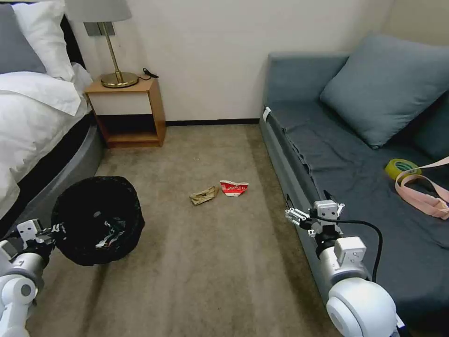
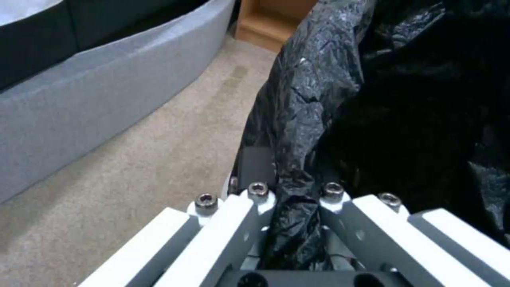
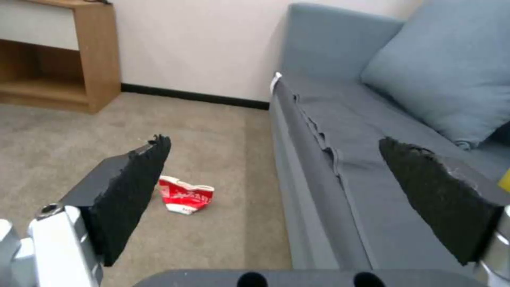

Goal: Pick up the trash bin, then pick up the garbage on the floor and place it into the trash bin.

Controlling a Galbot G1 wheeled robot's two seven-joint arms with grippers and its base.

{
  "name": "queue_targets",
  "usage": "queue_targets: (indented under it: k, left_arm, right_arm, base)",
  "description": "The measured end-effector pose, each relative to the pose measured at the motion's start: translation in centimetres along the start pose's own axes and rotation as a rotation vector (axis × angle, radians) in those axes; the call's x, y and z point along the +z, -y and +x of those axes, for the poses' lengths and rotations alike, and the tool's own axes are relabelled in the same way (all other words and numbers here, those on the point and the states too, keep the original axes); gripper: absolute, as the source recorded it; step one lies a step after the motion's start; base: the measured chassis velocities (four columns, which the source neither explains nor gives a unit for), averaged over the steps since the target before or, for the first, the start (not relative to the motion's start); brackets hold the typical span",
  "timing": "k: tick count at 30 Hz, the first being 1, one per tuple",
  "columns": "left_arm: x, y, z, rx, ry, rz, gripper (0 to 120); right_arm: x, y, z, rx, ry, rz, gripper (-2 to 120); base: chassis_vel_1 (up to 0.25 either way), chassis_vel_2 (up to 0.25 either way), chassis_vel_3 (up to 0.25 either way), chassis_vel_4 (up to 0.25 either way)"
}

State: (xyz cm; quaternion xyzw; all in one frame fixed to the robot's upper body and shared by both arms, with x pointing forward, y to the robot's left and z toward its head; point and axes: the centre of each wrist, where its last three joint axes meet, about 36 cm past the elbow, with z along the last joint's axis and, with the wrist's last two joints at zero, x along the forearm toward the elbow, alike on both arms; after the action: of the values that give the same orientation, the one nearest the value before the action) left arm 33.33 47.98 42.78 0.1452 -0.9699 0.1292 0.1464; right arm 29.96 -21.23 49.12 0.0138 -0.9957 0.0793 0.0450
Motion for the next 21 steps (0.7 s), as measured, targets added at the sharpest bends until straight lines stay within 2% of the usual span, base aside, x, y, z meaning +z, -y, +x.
queue_targets:
  k: [21]
  left_arm:
    - [0.1, -1.1, 0.1, -0.025, 0.006, 0.017, 2]
  right_arm:
    - [0.3, -0.3, -0.1, -0.019, -0.007, -0.012, 100]
  base:
    - [0.0, 0.0, 0.0, 0.0]
